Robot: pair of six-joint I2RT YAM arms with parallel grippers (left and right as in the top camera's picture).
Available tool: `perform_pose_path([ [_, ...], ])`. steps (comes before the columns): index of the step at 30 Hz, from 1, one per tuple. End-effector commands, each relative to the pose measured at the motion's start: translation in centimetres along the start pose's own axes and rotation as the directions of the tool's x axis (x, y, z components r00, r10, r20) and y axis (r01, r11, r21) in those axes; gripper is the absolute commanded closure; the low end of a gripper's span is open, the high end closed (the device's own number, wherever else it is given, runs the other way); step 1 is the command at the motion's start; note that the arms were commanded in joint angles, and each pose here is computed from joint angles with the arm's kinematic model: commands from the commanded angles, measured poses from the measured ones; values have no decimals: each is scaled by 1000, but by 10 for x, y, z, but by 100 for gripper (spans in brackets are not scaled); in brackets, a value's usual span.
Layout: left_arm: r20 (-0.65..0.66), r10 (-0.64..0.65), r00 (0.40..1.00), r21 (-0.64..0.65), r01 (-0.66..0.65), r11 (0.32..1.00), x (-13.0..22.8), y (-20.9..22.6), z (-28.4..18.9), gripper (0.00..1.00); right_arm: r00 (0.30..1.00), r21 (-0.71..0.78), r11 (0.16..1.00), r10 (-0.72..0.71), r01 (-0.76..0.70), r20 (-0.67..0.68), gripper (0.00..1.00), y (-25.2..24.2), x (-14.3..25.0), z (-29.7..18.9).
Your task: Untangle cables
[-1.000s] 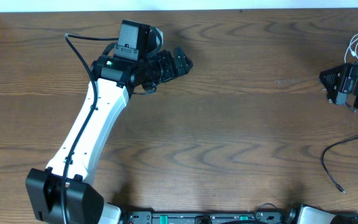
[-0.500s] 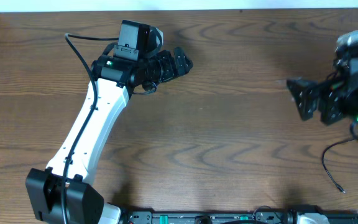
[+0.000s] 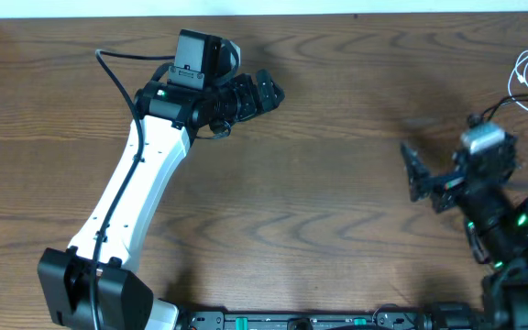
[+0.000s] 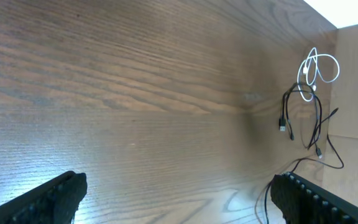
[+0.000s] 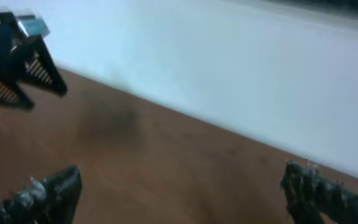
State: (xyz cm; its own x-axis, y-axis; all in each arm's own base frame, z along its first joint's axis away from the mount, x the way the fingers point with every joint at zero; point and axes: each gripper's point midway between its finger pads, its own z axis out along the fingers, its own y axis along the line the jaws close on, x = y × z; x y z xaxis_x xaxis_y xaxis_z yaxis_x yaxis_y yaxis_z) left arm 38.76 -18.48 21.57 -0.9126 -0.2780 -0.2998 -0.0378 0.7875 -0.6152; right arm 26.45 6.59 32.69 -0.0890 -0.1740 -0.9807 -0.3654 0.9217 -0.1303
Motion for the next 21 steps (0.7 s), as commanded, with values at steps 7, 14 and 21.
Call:
perform_pose_path([
  [7, 24, 21, 999, 0, -21, 1000, -3, -3, -8, 0, 983, 42, 998, -60, 54, 172, 1, 13, 61, -6],
  [14, 24, 21, 999, 0, -21, 1000, -3, -3, -8, 0, 974, 61, 996, -74, 63, 214, 1, 18, 96, -7],
  [21, 24, 21, 999, 0, -21, 1000, -3, -3, -8, 0, 977, 79, 995, -71, 56, 200, 1, 19, 129, -3],
])
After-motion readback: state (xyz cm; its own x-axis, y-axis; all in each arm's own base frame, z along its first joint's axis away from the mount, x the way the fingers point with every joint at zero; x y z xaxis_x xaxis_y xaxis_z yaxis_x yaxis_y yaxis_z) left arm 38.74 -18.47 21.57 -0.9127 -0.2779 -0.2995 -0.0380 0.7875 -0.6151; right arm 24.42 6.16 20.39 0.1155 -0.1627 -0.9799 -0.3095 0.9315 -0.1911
